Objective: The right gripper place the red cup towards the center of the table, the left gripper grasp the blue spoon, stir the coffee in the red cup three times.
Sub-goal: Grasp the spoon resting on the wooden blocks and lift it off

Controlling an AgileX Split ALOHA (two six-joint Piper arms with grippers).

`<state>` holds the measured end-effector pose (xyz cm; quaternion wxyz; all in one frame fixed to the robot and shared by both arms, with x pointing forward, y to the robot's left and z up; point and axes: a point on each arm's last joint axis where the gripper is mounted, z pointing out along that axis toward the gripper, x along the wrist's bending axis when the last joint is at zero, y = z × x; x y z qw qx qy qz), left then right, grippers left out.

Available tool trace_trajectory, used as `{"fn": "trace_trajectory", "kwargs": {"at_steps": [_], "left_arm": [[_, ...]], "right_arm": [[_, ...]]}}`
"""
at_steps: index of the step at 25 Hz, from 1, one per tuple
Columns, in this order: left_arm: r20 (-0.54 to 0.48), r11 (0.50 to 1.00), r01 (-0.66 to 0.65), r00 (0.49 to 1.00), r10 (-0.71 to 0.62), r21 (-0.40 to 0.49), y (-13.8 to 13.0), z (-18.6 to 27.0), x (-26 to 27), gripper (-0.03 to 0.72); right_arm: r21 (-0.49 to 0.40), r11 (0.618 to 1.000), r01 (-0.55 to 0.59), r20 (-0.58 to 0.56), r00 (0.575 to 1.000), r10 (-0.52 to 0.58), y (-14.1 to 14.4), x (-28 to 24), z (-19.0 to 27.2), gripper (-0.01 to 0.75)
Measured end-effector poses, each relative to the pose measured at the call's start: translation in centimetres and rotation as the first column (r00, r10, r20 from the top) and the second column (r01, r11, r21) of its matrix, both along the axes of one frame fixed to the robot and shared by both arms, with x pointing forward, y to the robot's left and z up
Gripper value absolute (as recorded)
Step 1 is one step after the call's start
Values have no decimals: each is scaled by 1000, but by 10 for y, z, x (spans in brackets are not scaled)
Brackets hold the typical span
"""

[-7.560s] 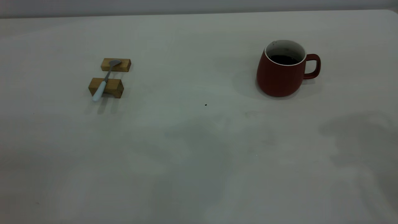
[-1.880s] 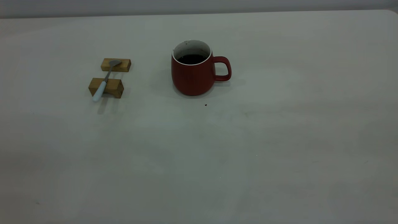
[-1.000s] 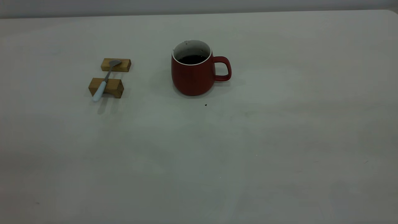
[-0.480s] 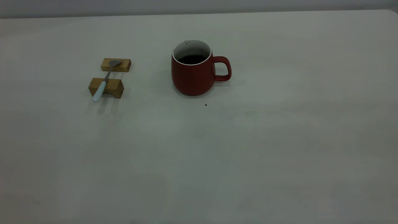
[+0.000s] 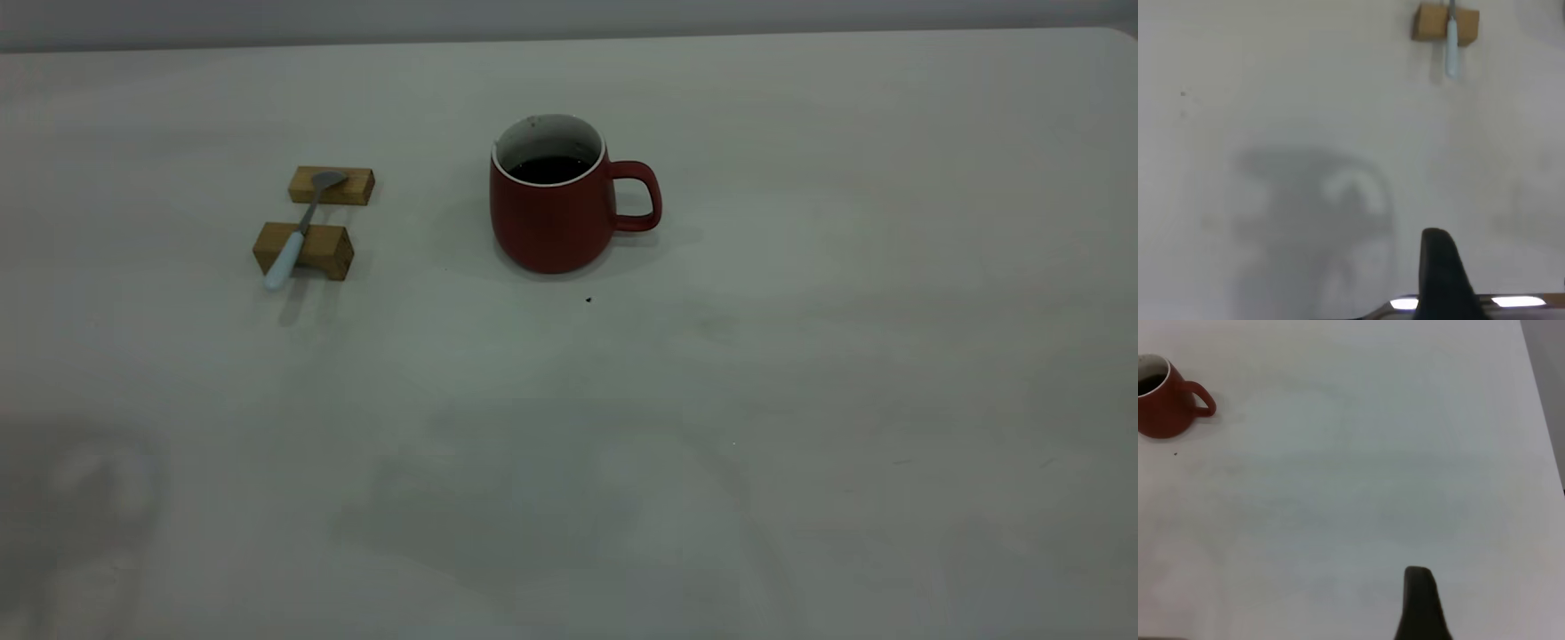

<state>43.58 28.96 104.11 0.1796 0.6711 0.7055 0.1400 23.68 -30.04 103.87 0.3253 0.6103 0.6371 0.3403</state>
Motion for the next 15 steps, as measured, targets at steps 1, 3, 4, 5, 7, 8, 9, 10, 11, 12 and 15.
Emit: {"fn": "trace_trajectory", "kwargs": {"at_steps": [1, 3, 4, 5, 7, 8, 9, 10, 11, 12, 15], "left_arm": [[-16, 1000, -2, 1000, 2, -5, -1, -2, 9, 505], [-60, 1000, -7, 998, 6, -13, -2, -12, 27, 505], [-86, 1000, -9, 996, 8, -16, -3, -18, 35, 505], [-100, 1000, -13, 995, 11, -23, -4, -22, 42, 505], [-136, 999, -26, 991, 20, -41, -6, -36, 58, 505], [-146, 998, -31, 989, 24, -48, -7, -41, 65, 505], [-160, 998, -35, 987, 26, -51, -8, -48, 73, 505], [-175, 998, -36, 984, 26, -52, -9, -56, 81, 505], [-193, 998, -34, 981, 24, -50, -11, -64, 88, 504], [-203, 998, -31, 979, 21, -49, -12, -69, 95, 503], [-251, 999, -15, 968, 4, -43, -19, -93, 118, 502]], "right_arm": [[0, 1000, 0, 0, 1000, 0, 0, 0, 0, 578], [0, 1000, 0, 0, 1000, 0, 0, 0, 0, 578], [0, 1000, 0, 0, 1000, 0, 0, 0, 0, 578], [0, 1000, 0, 0, 1000, 0, 0, 0, 0, 578], [0, 1000, 0, 0, 1000, 0, 0, 0, 0, 578], [0, 1000, 0, 0, 1000, 0, 0, 0, 0, 578], [0, 1000, 0, 0, 1000, 0, 0, 0, 0, 578], [0, 1000, 0, 0, 1000, 0, 0, 0, 0, 578], [0, 1000, 0, 0, 1000, 0, 0, 0, 0, 578], [0, 1000, 0, 0, 1000, 0, 0, 0, 0, 578], [0, 1000, 0, 0, 1000, 0, 0, 0, 0, 578]]}}
